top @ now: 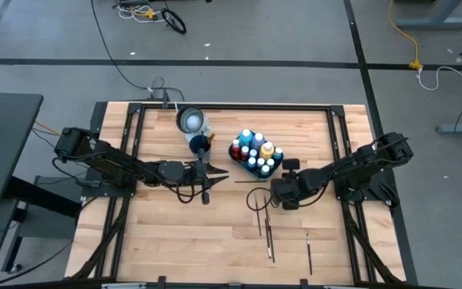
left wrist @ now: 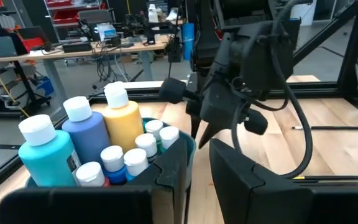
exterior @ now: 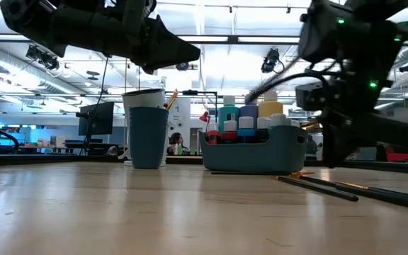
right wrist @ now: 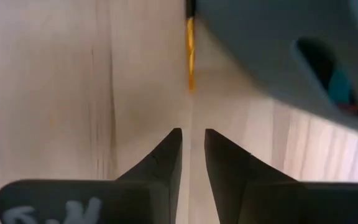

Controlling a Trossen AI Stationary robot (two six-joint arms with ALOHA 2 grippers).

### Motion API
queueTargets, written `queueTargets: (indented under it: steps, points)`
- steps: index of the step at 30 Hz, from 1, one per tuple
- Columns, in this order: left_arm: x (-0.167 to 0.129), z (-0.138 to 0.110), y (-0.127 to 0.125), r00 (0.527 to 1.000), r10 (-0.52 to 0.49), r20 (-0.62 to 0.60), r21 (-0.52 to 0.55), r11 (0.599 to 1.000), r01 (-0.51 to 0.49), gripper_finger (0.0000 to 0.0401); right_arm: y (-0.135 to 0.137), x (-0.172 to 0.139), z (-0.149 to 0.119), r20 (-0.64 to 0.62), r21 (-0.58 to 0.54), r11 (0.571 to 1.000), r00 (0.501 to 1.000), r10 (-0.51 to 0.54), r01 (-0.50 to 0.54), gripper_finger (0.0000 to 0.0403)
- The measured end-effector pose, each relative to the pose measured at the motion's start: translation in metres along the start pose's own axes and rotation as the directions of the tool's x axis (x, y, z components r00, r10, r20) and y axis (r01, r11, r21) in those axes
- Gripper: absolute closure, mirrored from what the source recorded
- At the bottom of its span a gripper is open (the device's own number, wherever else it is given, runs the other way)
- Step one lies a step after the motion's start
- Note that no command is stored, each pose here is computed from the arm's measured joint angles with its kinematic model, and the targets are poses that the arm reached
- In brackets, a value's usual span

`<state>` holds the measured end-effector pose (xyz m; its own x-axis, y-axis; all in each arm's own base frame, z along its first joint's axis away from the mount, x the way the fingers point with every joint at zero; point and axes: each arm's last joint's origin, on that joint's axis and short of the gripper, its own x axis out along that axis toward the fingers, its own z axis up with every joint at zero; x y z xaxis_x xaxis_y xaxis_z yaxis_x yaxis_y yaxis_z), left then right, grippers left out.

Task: Pick & Place Paint Supplies
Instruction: Put the gold paint brush into the blue cup

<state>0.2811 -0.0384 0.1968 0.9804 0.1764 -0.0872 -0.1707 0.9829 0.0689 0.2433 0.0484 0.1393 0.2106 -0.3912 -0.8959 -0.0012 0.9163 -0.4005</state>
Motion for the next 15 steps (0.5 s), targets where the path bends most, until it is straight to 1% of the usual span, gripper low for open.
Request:
queueTargets:
  steps: [2, 4, 10, 15]
  points:
    - [0.0, 0.0, 0.0, 1.0, 0.0, 0.0, -0.001, 1.0, 0.0, 0.0321, -0.005, 0.003, 0.006, 0.04, 0.027, 0.999, 0.999, 0.017, -0.018, 0.0328]
    - [0.0, 0.0, 0.0, 1.0, 0.0, 0.0, -0.012, 1.0, 0.0, 0.0321, -0.01, 0.006, 0.01, 0.064, 0.053, 0.997, 0.997, 0.053, -0.057, 0.032]
    - [0.0, 0.0, 0.0, 1.0, 0.0, 0.0, -0.033, 0.999, 0.0, 0.0321, -0.025, 0.013, 0.013, 0.056, 0.078, 0.991, 0.993, 0.101, -0.105, 0.0282]
    - [0.0, 0.0, 0.0, 1.0, 0.0, 0.0, -0.03, 1.0, 0.0, 0.0321, -0.033, 0.018, 0.014, 0.059, 0.12, 0.975, 0.982, 0.179, -0.185, 0.0259]
